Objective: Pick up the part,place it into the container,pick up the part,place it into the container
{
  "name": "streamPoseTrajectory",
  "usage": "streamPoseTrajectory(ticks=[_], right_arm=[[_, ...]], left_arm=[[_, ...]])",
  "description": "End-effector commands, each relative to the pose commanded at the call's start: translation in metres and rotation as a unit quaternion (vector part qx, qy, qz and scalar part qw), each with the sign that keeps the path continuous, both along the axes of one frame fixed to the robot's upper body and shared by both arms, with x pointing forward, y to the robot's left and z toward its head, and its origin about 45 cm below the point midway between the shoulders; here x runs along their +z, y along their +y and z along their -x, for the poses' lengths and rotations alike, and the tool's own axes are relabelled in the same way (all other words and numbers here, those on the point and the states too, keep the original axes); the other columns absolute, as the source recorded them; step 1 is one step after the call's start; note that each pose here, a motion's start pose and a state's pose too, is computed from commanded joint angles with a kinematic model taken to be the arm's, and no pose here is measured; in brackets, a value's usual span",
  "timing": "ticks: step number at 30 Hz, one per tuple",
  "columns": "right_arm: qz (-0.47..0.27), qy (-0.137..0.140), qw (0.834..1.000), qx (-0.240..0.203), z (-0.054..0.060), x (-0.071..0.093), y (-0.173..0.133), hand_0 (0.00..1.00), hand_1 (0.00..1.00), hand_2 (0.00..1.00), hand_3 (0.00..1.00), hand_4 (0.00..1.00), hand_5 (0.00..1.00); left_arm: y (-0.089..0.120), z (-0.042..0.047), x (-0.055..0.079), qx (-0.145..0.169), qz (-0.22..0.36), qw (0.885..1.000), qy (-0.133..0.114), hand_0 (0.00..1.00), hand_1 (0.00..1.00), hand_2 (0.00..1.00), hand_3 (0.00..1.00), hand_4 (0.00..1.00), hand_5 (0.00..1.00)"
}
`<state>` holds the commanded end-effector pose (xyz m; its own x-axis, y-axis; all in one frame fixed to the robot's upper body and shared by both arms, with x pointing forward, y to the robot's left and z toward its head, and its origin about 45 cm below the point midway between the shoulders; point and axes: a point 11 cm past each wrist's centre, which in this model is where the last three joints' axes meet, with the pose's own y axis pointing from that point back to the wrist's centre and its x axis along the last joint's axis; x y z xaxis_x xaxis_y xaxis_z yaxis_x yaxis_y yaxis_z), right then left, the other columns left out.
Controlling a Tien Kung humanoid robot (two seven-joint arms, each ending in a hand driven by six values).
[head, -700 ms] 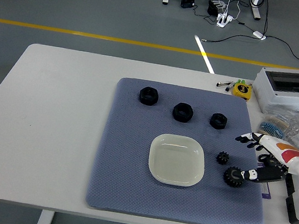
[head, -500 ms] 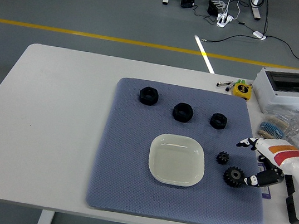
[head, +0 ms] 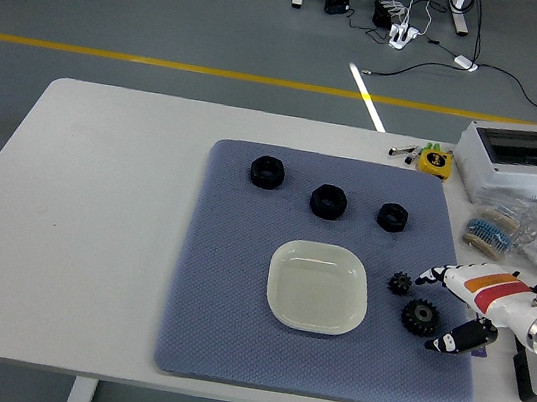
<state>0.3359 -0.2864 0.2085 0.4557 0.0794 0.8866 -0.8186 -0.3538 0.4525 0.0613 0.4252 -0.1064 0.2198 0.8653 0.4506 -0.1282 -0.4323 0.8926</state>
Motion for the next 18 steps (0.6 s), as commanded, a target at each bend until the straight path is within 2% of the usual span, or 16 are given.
streamPoseTrajectory(ticks=[18], right_arm=[[-0.026,0.028,0.999,-0.011,-0.006,-0.020,0.004,0.628,0.669,0.729,0.763,0.998,0.348]], left_arm=[[-0.001,-0.0009,0.000,-0.002,0.001,1.000,0.000,0.707,0.630,0.675,0.580,0.679,0.635]])
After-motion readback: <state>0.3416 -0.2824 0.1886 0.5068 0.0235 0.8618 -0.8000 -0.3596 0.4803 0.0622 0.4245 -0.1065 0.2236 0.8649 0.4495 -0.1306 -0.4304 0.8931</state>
